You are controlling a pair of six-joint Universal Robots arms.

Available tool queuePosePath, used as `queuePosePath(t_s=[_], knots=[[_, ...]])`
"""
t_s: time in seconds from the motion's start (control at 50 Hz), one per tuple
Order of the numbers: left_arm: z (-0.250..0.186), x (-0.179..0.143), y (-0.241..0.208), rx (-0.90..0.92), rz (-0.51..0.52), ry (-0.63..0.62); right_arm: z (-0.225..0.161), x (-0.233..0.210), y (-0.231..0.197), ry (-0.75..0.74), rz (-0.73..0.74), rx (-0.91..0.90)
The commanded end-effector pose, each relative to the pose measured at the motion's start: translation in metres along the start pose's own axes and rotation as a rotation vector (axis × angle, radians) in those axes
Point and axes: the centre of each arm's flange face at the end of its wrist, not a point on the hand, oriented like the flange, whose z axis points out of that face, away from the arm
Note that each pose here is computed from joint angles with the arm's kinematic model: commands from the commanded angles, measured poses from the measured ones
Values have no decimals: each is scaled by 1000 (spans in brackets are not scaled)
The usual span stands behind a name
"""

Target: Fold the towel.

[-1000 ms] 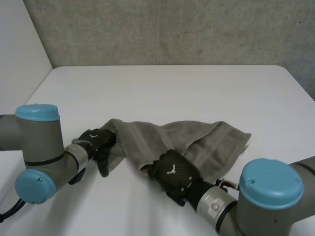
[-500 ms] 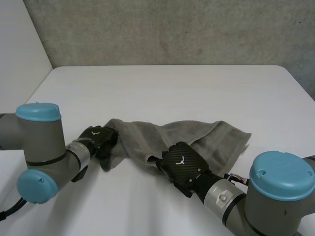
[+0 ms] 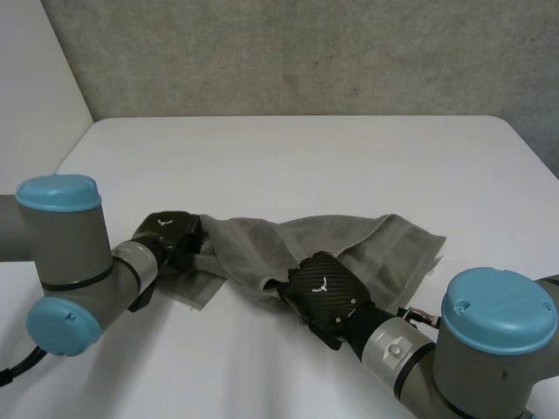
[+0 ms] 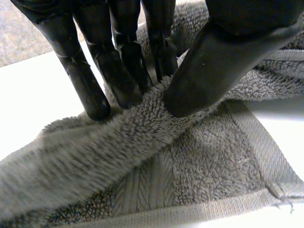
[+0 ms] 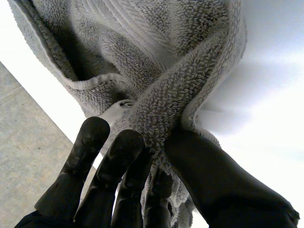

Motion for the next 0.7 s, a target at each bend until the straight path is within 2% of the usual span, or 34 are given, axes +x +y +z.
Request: queuePosePath(t_s=[0.02, 0.18, 0.26, 0.38, 0.56, 0.7], knots=[[-4, -1, -6, 18, -7, -4, 0, 6, -2, 21, 0, 4], [-6, -6, -16, 49, -8, -17, 1, 26, 1, 106, 18, -13], [5, -25, -25, 122, -12, -68, 2, 46, 2, 207, 64, -33], [27, -52, -23, 203, -17, -134, 2, 47, 3, 217, 85, -39], [22, -41, -14, 177, -13, -101, 1, 44, 3, 208, 88, -40], [-10, -19, -25, 202, 17, -61, 1, 43, 6, 204, 84, -50]])
